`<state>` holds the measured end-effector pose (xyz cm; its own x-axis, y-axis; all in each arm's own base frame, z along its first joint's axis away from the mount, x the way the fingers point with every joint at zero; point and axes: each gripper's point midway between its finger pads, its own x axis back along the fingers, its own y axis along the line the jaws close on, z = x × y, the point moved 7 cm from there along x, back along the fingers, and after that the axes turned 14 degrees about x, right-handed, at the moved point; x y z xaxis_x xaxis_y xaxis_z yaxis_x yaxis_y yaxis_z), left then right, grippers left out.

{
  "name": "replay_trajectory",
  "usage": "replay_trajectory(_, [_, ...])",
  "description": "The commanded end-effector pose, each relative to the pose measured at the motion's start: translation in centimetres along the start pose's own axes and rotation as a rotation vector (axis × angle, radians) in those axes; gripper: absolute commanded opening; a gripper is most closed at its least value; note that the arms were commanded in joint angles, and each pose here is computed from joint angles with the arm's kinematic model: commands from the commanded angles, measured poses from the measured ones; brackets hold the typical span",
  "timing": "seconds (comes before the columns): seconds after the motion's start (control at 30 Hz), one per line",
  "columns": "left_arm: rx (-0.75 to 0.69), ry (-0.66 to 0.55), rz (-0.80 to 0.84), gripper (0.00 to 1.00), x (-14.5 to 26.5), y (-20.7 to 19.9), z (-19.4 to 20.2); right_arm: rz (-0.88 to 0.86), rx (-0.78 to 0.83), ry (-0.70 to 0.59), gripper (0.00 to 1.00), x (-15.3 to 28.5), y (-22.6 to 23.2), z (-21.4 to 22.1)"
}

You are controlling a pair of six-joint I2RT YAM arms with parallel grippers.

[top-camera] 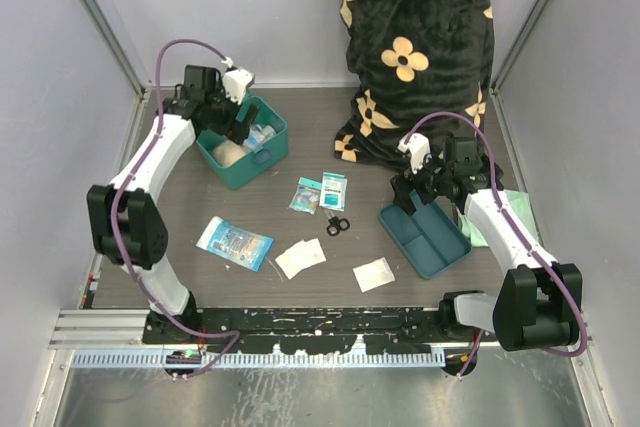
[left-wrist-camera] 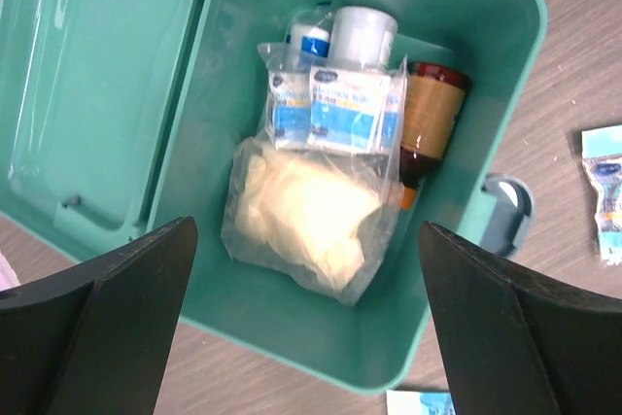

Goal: Organize the medicine kit
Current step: Pick up the medical item at the center of the board.

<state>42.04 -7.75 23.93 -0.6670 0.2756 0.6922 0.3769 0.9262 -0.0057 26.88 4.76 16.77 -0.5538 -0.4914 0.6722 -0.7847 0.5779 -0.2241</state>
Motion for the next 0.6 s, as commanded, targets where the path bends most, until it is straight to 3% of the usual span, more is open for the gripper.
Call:
replay_trajectory(0.0, [0.007,-0.21,-0.034,0.98,4.1,-0.2,-2.2,0.048,0.014,-0.041,1.0,0.5,-0.9,-1.3])
replay_trajectory(0.13, [0.038,-0.214,-0.012,0.98,6.0,-1.0,-1.1,0.053,0.008,-0.047,1.0,0.6,-1.0,-1.4])
replay_trajectory(0.4, [0.104,-0.08,0.19,0.98,8.5,-4.3,2.4,0.059,0.01,-0.058,1.0,0.8,-1.0,-1.6])
replay_trajectory(0.57, [0.112,-0.084,0.216,0.98,8.8,-6.6,4.1,0.062,0.016,-0.057,1.0,0.9,-1.0,-1.5])
